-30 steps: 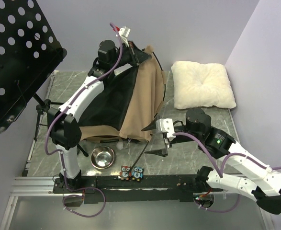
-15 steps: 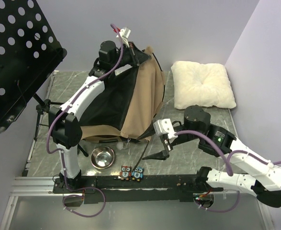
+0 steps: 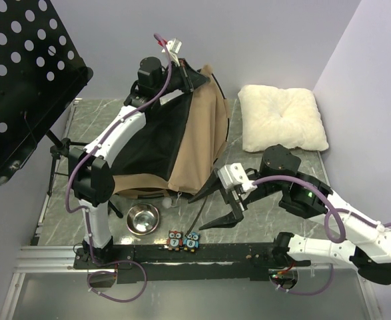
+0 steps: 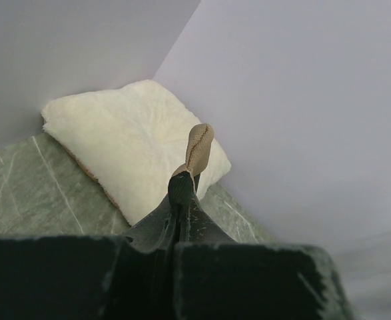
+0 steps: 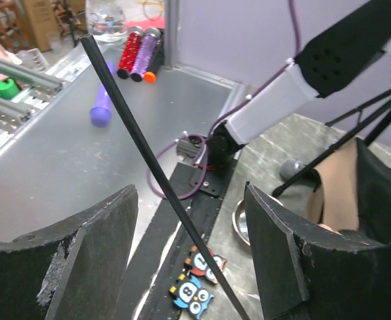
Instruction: Set up the pet tent
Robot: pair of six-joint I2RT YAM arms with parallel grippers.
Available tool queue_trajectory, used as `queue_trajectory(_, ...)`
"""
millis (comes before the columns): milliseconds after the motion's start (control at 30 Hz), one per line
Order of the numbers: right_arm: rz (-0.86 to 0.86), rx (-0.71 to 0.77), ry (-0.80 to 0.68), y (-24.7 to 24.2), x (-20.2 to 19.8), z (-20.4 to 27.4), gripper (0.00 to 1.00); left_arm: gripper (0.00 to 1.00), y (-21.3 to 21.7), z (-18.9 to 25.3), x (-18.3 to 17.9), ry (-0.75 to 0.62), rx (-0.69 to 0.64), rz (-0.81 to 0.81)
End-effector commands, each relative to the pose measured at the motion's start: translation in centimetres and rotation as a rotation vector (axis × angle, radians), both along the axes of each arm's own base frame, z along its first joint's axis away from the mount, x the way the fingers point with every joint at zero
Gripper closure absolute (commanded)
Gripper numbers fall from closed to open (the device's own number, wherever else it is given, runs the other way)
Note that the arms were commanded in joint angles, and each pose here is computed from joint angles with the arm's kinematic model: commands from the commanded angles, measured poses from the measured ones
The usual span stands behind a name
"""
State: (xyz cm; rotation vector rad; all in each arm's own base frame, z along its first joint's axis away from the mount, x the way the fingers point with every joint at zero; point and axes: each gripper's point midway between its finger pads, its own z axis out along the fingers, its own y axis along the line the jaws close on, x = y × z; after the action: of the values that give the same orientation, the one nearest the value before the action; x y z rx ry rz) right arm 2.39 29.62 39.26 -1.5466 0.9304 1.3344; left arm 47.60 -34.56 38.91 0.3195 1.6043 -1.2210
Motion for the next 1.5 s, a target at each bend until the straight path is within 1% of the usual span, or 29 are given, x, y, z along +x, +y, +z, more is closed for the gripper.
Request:
queue_trajectory(0, 0.045, 0.054, -0.009, 0.1, -1.0, 2.3, 0.28, 0.99, 0.3, -0.9, 0.6, 0.0, 0.012, 0.006)
queue_trajectory(67, 0.039, 0.064, -0.003, 0.6, -0.8, 3.0, 0.3, 0.99, 0.3, -1.0, 0.7, 0.003, 0.013, 0.007)
queue_trajectory(167, 0.054, 0.059, 0.005, 1.0, -1.1, 3.6, 0.37, 0.99, 0.3, -1.4, 0.6, 0.006, 0.019, 0.006)
queue_trajectory(200, 0.063, 0.058, 0.002, 1.0, -1.4, 3.8, 0.44, 0.99, 0.3, -1.6, 0.6, 0.01, 0.019, 0.006)
queue_trajectory(267, 0.071, 0.053, -0.006, 1.0, -1.6, 3.7, 0.51, 0.99, 0.4, -1.6, 0.6, 0.009, 0.022, 0.006)
queue_trajectory(333, 0.074, 0.049, -0.002, 1.0, -1.8, 3.7, 0.65, 0.99, 0.3, -1.6, 0.5, 0.009, 0.023, 0.004)
queue_trajectory(367, 0.074, 0.047, 0.004, 0.9, -1.9, 3.8, 0.69, 0.99, 0.3, -1.7, 0.6, 0.011, 0.024, 0.006)
queue_trajectory(400, 0.07, 0.046, 0.009, 1.0, -1.8, 3.7, 0.7, 0.99, 0.4, -1.6, 0.7, 0.011, 0.022, 0.009)
queue_trajectory(433, 0.067, 0.048, 0.017, 0.9, -1.8, 3.8, 0.7, 0.99, 0.3, -1.7, 0.7, 0.012, 0.02, 0.006)
queue_trajectory(467, 0.064, 0.05, 0.021, 0.9, -1.8, 4.0, 0.66, 0.99, 0.3, -1.8, 0.7, 0.016, 0.02, 0.006)
queue_trajectory(500, 0.062, 0.052, 0.026, 0.9, -1.9, 4.1, 0.59, 0.99, 0.3, -1.7, 0.6, 0.017, 0.018, 0.005)
queue_trajectory(533, 0.061, 0.051, 0.033, 0.9, -1.9, 4.1, 0.47, 0.99, 0.3, -1.8, 0.7, 0.018, 0.019, 0.005)
queue_trajectory(567, 0.064, 0.049, 0.037, 0.9, -1.9, 4.1, 0.42, 0.99, 0.3, -1.8, 0.7, 0.017, 0.018, 0.005)
queue_trajectory(600, 0.07, 0.05, 0.037, 0.8, -2.0, 4.1, 0.4, 0.99, 0.3, -1.8, 0.7, 0.018, 0.017, 0.005)
queue_trajectory(667, 0.086, 0.044, 0.041, 0.8, -2.3, 4.0, 0.39, 0.99, 0.4, -1.6, 0.7, 0.014, 0.017, 0.007)
queue_trajectory(733, 0.102, 0.038, 0.044, 0.8, -2.6, 3.7, 0.43, 0.99, 0.4, -1.5, 0.8, 0.015, 0.014, 0.008)
queue_trajectory(867, 0.126, 0.025, 0.037, 0.8, -3.2, 2.8, 0.47, 0.99, 0.6, -1.5, 0.9, 0.013, 0.015, 0.012)
queue_trajectory(1033, 0.148, 0.025, 0.036, 1.2, -3.6, 3.0, 0.48, 0.99, 0.6, -2.1, 1.0, 0.023, 0.017, 0.01)
queue_trajectory(1133, 0.15, 0.022, 0.029, 1.3, -3.7, 2.9, 0.55, 0.99, 0.6, -2.1, 0.9, 0.023, 0.015, 0.01)
queue_trajectory(1200, 0.142, 0.023, 0.028, 1.3, -3.6, 3.0, 0.65, 0.99, 0.6, -2.0, 0.9, 0.022, 0.015, 0.008)
queue_trajectory(1233, 0.139, 0.022, 0.032, 1.3, -3.6, 3.0, 0.72, 0.99, 0.7, -2.0, 0.9, 0.021, 0.016, 0.007)
queue_trajectory(1267, 0.134, 0.025, 0.039, 1.3, -3.6, 3.1, 0.82, 0.99, 0.7, -1.9, 0.8, 0.02, 0.014, 0.005)
queue_trajectory(1300, 0.123, 0.021, 0.054, 1.4, -3.4, 3.2, 0.94, 0.99, 0.7, -1.9, 0.8, 0.019, 0.014, 0.004)
queue_trajectory(1333, 0.107, 0.025, 0.07, 1.5, -3.2, 3.4, 1.0, 0.99, 0.7, -1.8, 0.7, 0.015, 0.013, -0.004)
queue_trajectory(1367, 0.096, 0.02, 0.096, 1.5, -3.0, 3.5, 1.0, 0.94, 0.8, -1.6, 0.6, 0.01, 0.009, -0.015)
queue_trajectory(1400, 0.088, 0.016, 0.121, 1.3, -2.7, 3.7, 1.0, 0.86, 0.8, -1.3, 0.3, -0.005, 0.003, -0.033)
queue_trajectory(1433, 0.083, 0.005, 0.149, 1.3, -2.5, 3.5, 1.0, 0.74, 0.7, -0.7, -0.4, -0.027, -0.006, -0.071)
queue_trajectory(1467, 0.073, -0.001, 0.169, 1.0, -2.2, 3.3, 1.0, 0.66, 0.9, 0.5, -1.1, -0.066, -0.021, -0.101)
